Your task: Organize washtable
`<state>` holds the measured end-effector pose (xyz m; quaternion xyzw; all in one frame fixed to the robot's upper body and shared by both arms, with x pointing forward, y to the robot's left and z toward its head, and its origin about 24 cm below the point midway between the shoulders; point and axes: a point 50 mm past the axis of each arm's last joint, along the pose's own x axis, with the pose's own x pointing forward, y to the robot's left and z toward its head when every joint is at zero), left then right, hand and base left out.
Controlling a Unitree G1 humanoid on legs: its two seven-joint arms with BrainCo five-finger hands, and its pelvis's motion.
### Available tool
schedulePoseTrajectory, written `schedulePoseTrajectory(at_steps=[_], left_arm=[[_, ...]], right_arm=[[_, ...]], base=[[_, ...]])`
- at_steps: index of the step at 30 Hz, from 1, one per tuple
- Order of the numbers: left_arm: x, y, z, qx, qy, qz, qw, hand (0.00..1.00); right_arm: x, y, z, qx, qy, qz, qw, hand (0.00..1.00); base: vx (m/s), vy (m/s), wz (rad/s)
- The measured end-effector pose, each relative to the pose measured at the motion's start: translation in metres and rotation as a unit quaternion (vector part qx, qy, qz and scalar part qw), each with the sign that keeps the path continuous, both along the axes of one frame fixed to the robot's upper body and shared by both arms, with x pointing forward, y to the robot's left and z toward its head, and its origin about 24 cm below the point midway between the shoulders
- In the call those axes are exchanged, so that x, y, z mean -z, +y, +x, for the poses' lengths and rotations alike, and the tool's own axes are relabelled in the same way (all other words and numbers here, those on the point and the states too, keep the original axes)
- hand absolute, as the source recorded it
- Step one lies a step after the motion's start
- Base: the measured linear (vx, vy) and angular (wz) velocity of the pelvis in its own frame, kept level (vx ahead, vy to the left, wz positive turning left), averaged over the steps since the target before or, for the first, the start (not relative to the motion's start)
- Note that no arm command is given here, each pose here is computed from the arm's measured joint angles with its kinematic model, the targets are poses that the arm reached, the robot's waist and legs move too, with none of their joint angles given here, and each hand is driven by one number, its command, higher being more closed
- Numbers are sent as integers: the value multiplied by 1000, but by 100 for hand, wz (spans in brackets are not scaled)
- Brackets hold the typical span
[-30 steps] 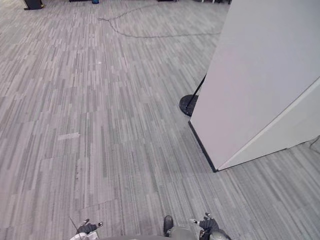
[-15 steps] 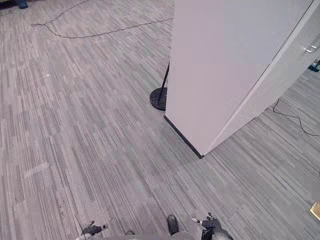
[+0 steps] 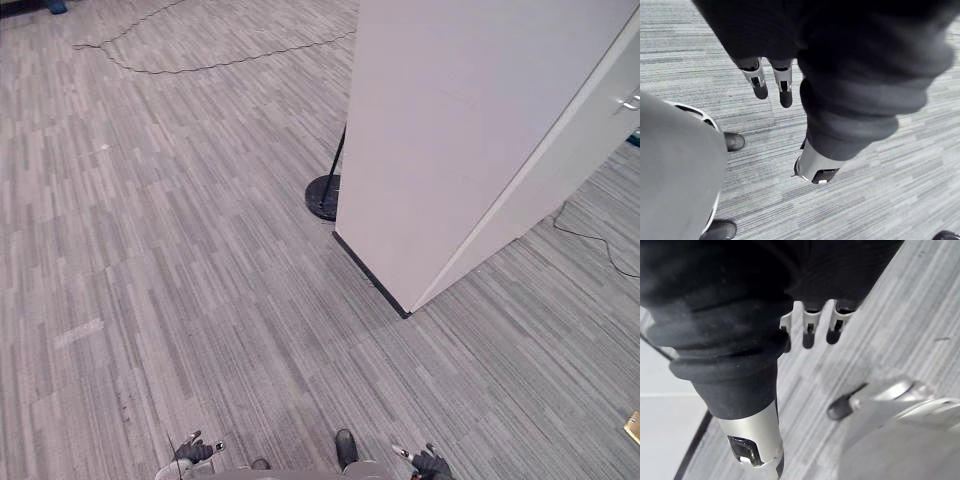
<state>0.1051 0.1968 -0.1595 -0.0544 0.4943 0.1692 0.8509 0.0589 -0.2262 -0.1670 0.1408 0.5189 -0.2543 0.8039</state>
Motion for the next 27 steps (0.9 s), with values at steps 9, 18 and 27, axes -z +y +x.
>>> schedulePoseTrajectory(at_steps=[9,18,27], left_arm=[[-10,14,16,-1,-47,6,999,0],[12,23,-92,-144,108,-7,984,0],[2,42,-47,-57,59,38,996,0]], right_arm=[[2,-2,-15,-28,44,-16,998,0],[-13,11,66,-114,-55,-34,991,0],[-6,39,56,-94,-58,16,994,0]], base=[[-72,-10,153],[58,69,14],[284,170,-12]])
